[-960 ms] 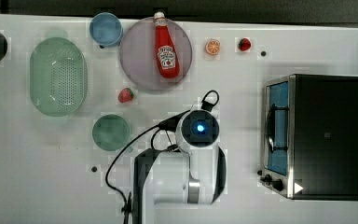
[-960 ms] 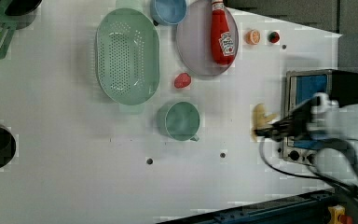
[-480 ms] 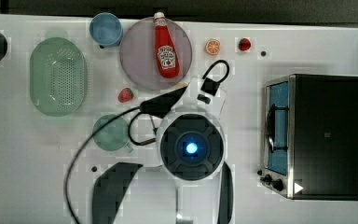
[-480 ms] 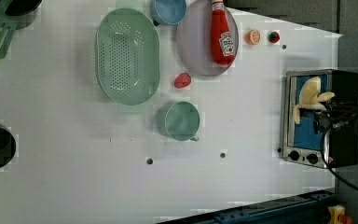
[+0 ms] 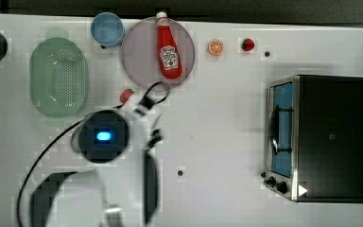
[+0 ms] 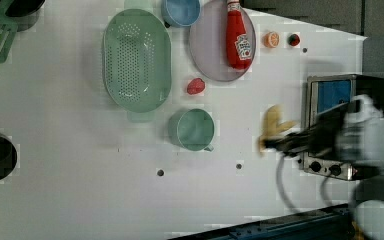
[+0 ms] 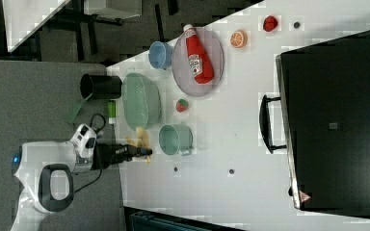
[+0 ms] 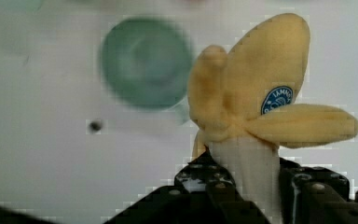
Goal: Pick Banana and place it in mug.
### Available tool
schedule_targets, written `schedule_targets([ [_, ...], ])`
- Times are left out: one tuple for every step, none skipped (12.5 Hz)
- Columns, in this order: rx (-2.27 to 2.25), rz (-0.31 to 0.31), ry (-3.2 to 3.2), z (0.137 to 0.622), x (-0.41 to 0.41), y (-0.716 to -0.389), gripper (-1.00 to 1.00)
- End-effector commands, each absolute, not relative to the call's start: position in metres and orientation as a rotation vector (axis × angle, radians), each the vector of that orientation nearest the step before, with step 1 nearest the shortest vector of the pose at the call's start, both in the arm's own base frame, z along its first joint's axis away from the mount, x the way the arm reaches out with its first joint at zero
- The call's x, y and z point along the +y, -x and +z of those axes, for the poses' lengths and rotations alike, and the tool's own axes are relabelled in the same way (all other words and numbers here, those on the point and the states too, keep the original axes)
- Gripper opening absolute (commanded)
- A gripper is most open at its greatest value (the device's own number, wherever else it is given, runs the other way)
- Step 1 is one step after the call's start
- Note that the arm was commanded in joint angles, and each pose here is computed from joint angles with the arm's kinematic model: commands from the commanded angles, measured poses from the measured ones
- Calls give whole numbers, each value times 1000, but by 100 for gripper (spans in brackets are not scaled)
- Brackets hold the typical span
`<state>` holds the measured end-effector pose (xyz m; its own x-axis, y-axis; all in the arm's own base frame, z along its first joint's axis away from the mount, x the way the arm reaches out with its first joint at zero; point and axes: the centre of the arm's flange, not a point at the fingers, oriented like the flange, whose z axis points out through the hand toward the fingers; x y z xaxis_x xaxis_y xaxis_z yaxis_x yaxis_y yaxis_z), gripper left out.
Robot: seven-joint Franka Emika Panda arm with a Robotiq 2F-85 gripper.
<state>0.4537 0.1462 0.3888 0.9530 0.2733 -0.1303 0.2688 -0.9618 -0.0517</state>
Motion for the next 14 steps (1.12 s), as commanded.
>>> schedule_targets([
  [-124,155,3116,391,181,-446,-36],
  [-98,148,3115,382,193,-446,-36],
  [-79,133,3108,372,203,-448,-36],
  [-60,122,3098,360,213,-450,-36],
  [-36,118,3088,348,220,-451,-36],
  [-15,121,3079,335,224,-453,-36],
  [-9,127,3071,323,227,-456,-36],
  [-12,139,3064,311,229,-457,-36],
  [-17,146,3059,301,230,-458,-36],
  [-28,136,3061,293,230,-460,-36],
  [-52,121,3071,287,228,-462,-29],
  [-78,86,3077,283,228,-465,-10],
  [-82,57,3072,280,228,-467,11],
  [-85,65,3076,275,227,-464,41],
])
